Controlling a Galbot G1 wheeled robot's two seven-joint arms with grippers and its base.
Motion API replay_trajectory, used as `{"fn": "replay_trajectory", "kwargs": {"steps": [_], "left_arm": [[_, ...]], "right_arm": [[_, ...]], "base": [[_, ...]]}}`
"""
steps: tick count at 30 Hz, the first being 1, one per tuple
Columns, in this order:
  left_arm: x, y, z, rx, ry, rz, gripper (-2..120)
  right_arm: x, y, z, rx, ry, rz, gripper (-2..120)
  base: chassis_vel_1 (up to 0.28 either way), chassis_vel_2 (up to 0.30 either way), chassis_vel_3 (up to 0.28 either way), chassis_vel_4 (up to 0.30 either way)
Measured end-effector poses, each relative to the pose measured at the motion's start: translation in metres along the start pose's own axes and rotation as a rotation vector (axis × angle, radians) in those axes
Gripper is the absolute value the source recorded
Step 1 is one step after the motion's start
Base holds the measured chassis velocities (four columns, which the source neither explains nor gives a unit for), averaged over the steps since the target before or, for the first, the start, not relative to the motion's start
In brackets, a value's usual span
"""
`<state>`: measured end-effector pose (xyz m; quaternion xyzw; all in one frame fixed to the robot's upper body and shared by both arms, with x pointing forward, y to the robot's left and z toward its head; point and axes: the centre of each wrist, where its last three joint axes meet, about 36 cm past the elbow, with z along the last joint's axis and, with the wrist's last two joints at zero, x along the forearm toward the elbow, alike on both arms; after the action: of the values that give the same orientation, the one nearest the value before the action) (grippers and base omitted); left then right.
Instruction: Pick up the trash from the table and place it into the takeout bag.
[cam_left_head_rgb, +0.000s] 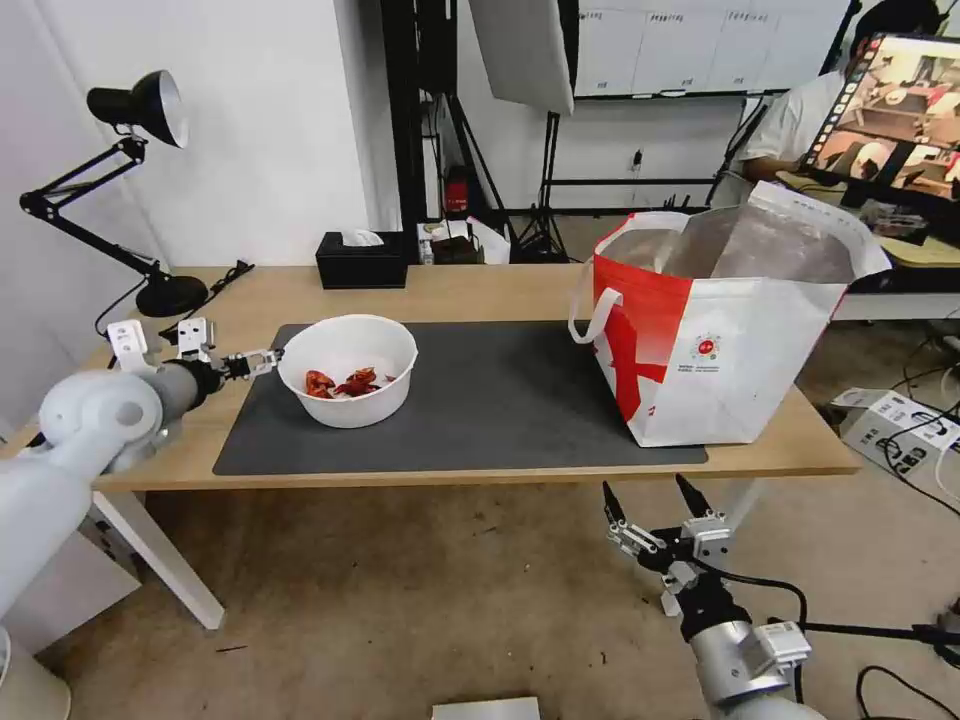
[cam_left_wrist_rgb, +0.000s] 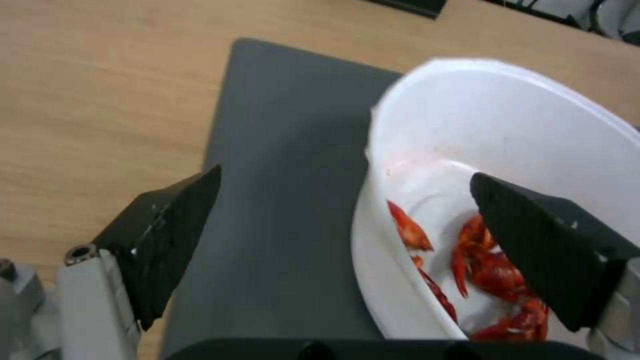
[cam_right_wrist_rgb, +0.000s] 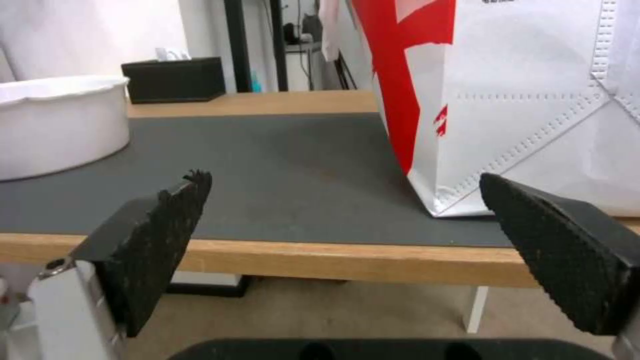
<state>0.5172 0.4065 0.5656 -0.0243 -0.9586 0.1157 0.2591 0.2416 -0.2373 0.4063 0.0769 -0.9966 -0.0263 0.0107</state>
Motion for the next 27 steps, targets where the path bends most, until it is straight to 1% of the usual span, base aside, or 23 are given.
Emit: {"fn": "replay_trajectory", "kwargs": {"steps": [1, 2, 5, 7, 9, 14, 18, 19, 22, 23, 26, 27], "left_arm": [[-0.004, -0.004, 0.003, 0.003, 0.013, 0.004, 100], [-0.004, -0.004, 0.003, 0.003, 0.013, 0.004, 100], [-0.017, -0.015, 0.01, 0.01, 0.042, 0.009, 100], [-0.022, -0.017, 0.011, 0.013, 0.05, 0.007, 100], [-0.029, -0.02, 0.01, 0.016, 0.057, -0.001, 100], [-0.033, -0.022, 0.007, 0.007, 0.065, -0.01, 100], [-0.035, -0.026, 0.003, 0.006, 0.087, -0.022, 99], [-0.036, -0.026, 0.003, 0.003, 0.092, -0.029, 96], [-0.037, -0.028, 0.005, -0.002, 0.104, -0.039, 81], [-0.037, -0.028, 0.005, -0.002, 0.104, -0.039, 81], [-0.037, -0.029, 0.006, -0.003, 0.106, -0.038, 67], [-0.037, -0.029, 0.006, -0.003, 0.106, -0.038, 67]], "right_arm": [[0.0, 0.0, 0.0, 0.0, 0.0, 0.0, 100], [0.0, 0.0, 0.0, 0.0, 0.0, 0.0, 100], [0.0, 0.0, 0.0, 0.0, 0.0, 0.0, 100], [0.0, 0.0, 0.0, 0.0, 0.0, 0.0, 100], [0.0, 0.0, 0.0, 0.0, 0.0, 0.0, 100], [0.0, 0.0, 0.0, 0.0, 0.0, 0.0, 100], [0.0, 0.0, 0.0, 0.0, 0.0, 0.0, 100], [0.0, 0.0, 0.0, 0.0, 0.0, 0.0, 100], [0.0, 0.0, 0.0, 0.0, 0.0, 0.0, 100], [0.0, 0.0, 0.0, 0.0, 0.0, 0.0, 100], [0.0, 0.0, 0.0, 0.0, 0.0, 0.0, 100], [0.0, 0.0, 0.0, 0.0, 0.0, 0.0, 100]], "base": [[0.0, 0.0, 0.0, 0.0], [0.0, 0.0, 0.0, 0.0], [0.0, 0.0, 0.0, 0.0], [0.0, 0.0, 0.0, 0.0], [0.0, 0.0, 0.0, 0.0], [0.0, 0.0, 0.0, 0.0], [0.0, 0.0, 0.0, 0.0], [0.0, 0.0, 0.0, 0.0], [0.0, 0.0, 0.0, 0.0], [0.0, 0.0, 0.0, 0.0], [0.0, 0.0, 0.0, 0.0], [0.0, 0.0, 0.0, 0.0]]}}
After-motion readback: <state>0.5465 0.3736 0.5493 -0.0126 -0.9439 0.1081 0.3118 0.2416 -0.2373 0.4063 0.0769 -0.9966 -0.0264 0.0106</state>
